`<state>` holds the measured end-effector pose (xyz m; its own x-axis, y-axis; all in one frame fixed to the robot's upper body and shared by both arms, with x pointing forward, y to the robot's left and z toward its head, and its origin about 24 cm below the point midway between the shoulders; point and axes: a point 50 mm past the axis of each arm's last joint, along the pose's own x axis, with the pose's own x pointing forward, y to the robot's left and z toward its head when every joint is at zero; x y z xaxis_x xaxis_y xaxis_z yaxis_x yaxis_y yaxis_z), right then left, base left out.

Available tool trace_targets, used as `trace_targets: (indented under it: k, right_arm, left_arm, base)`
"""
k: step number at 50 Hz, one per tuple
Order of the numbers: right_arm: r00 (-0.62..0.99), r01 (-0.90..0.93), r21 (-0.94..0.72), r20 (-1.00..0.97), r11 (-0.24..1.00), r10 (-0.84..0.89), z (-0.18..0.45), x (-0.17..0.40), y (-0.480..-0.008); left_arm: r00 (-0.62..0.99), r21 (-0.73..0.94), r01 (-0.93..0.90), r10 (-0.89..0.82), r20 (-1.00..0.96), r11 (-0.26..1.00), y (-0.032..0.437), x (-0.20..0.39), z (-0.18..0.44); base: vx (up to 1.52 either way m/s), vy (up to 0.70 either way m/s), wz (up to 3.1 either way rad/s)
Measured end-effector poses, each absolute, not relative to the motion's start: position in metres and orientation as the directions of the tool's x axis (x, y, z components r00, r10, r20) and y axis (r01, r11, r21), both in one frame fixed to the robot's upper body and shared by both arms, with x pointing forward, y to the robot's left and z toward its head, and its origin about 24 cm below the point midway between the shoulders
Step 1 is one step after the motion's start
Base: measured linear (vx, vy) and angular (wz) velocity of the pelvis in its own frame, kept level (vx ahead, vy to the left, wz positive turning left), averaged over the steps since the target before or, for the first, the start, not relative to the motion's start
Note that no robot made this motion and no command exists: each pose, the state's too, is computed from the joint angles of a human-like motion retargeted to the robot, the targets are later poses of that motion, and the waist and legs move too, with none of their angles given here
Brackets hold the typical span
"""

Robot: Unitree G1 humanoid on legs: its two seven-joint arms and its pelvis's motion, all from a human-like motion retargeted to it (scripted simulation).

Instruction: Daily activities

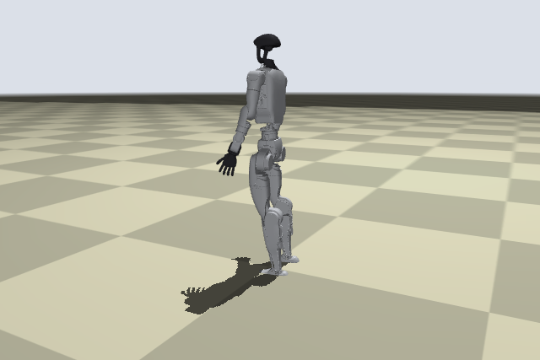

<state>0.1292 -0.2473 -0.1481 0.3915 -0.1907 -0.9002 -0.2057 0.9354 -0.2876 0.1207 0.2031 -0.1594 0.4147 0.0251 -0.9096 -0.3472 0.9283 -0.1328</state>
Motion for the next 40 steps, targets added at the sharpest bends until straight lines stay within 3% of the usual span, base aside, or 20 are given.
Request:
trace_targets:
  k: [4,7,10,17,25,40]
  right_arm:
    - [0.683,-0.191,-0.239,-0.729,0.952,-0.046,-0.115,0.192,-0.211]
    - [0.872,-0.197,-0.170,-0.480,0.965,0.094,-0.063,0.237,-0.178]
    - [0.961,-0.224,-0.112,-0.188,0.968,0.201,0.001,0.264,-0.148]
    - [0.931,-0.217,-0.082,0.281,0.973,0.231,0.104,0.273,-0.104]
    - [0.877,-0.184,-0.094,0.433,0.978,0.207,0.131,0.262,-0.071]
    - [0.789,-0.249,-0.167,0.537,0.954,0.300,0.156,0.254,-0.055]
  left_arm:
    - [0.697,-0.363,-0.257,-0.088,-0.712,0.895,0.174,0.185,-0.122]
    - [0.861,-0.538,-0.116,-0.185,-0.473,0.835,0.146,0.227,-0.072]
    - [0.941,-0.660,0.031,-0.244,-0.233,0.751,0.119,0.254,-0.016]
    - [0.978,-0.803,0.140,-0.206,0.022,0.579,0.073,0.272,0.068]
    - [0.990,-0.873,0.058,-0.140,-0.011,0.484,0.046,0.264,0.088]
    - [0.987,-0.880,0.118,-0.149,0.054,0.459,0.042,0.258,0.105]
  base:
    - [0.00,0.00,0.00]
    - [0.00,0.00,0.00]
    - [0.00,0.00,0.00]
    - [0.00,0.00,0.00]
    - [0.00,0.00,0.00]
    - [0.00,0.00,0.00]
